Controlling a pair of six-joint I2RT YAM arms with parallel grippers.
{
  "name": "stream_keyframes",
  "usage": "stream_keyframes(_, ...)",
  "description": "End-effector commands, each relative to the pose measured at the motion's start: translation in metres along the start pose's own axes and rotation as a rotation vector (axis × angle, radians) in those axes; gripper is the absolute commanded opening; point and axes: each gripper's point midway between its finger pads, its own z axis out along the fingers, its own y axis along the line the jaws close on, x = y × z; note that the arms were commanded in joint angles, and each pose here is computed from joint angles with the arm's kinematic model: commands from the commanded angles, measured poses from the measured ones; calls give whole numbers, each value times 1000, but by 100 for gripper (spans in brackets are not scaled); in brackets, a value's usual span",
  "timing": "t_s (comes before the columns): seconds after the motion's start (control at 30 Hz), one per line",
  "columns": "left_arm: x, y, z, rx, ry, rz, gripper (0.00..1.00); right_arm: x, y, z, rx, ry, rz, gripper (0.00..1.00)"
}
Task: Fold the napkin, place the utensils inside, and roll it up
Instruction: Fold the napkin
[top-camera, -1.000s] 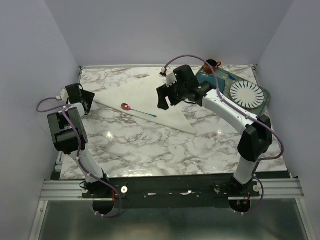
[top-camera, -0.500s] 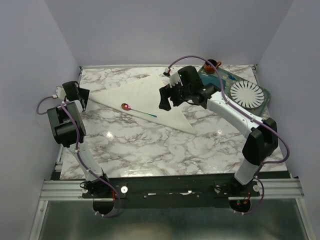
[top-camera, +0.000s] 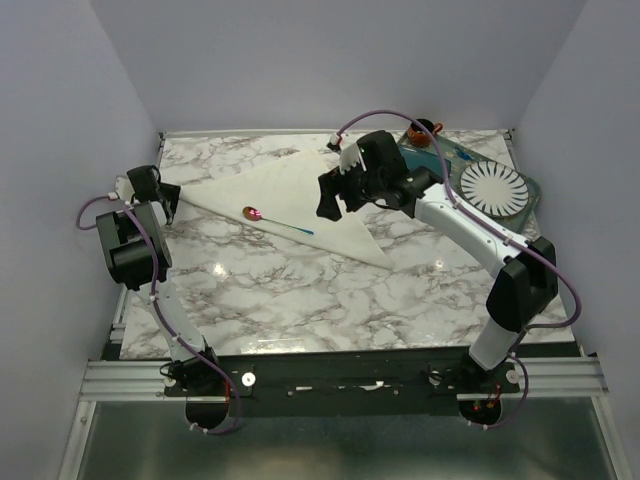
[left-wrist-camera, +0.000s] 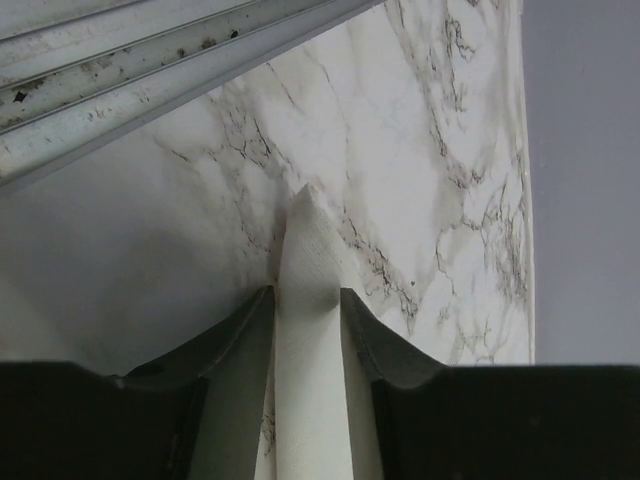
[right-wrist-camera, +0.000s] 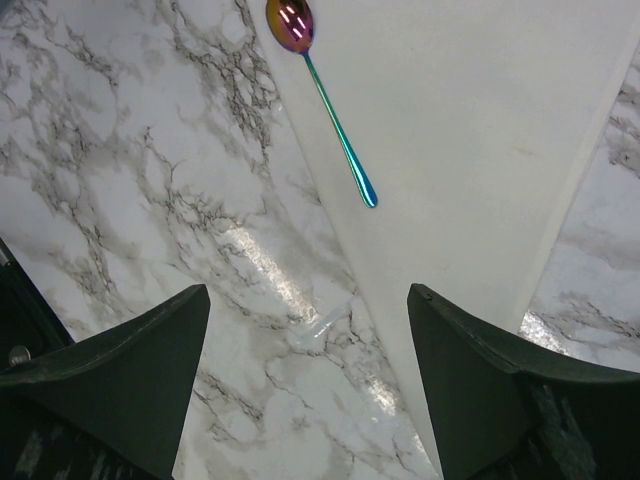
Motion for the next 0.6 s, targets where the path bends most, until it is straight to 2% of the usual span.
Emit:
stream_keyframes(0.0,-13,9,9,-3,-12,5,36,-5,6,-12,-23,-30,-16,89)
stream_keyframes(0.27,-24,-25,-6,69,-41,122,7,5,7,-11,-28,-12,1,89)
stream_keyframes(0.4,-20,-48,-31,98,-68,218,4,14,9,-7,-45,-1,37,90)
stream_keyframes(0.57,12,-73,-57,154,-36,310,1,30,14,-2,-101,18,106,90)
